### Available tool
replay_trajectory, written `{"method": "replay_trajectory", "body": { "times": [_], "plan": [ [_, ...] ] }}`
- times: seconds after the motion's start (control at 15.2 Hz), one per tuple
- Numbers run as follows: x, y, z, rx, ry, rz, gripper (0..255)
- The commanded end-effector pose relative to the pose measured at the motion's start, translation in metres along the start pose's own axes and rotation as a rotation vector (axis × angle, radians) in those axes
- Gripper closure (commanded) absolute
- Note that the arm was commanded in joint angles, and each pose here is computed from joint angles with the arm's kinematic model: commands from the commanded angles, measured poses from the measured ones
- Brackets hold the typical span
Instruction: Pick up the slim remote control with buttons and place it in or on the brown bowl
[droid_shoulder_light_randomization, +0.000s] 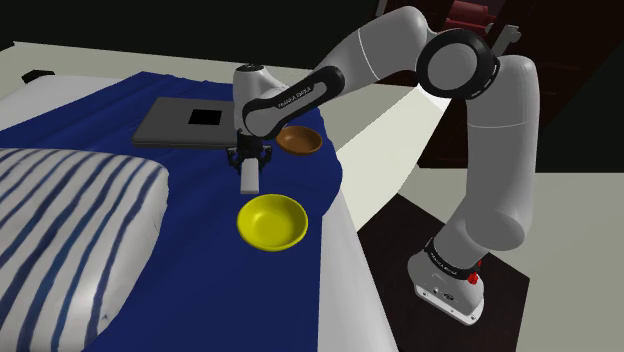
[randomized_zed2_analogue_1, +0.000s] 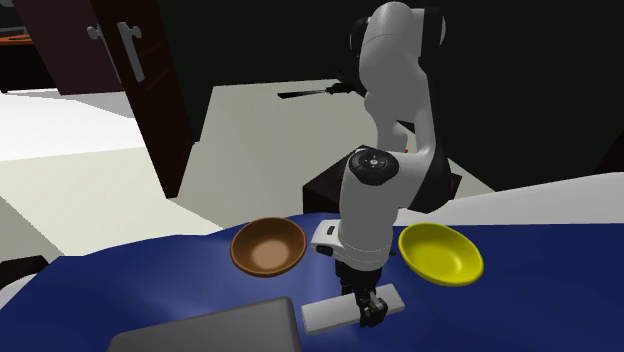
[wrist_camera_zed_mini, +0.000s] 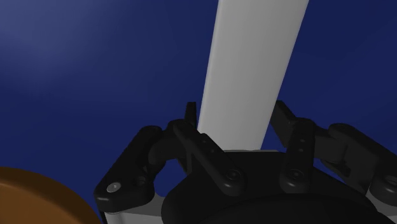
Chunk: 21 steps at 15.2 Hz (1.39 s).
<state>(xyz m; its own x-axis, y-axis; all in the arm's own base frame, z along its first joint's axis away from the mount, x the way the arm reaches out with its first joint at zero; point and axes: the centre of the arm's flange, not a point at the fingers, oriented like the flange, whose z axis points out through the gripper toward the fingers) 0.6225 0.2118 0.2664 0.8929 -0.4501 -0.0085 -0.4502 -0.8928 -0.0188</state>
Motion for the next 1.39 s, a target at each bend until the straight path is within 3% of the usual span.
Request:
{"method": "replay_trajectory", "body": {
  "times": [0.0, 1.32],
  "plan": [
    [0.0, 0.0, 0.0, -0.001, 0.0, 0.0, 255],
    [-0.001, -0.002, -0.1, -0.001, 0.0, 0.0, 255]
  ]
}}
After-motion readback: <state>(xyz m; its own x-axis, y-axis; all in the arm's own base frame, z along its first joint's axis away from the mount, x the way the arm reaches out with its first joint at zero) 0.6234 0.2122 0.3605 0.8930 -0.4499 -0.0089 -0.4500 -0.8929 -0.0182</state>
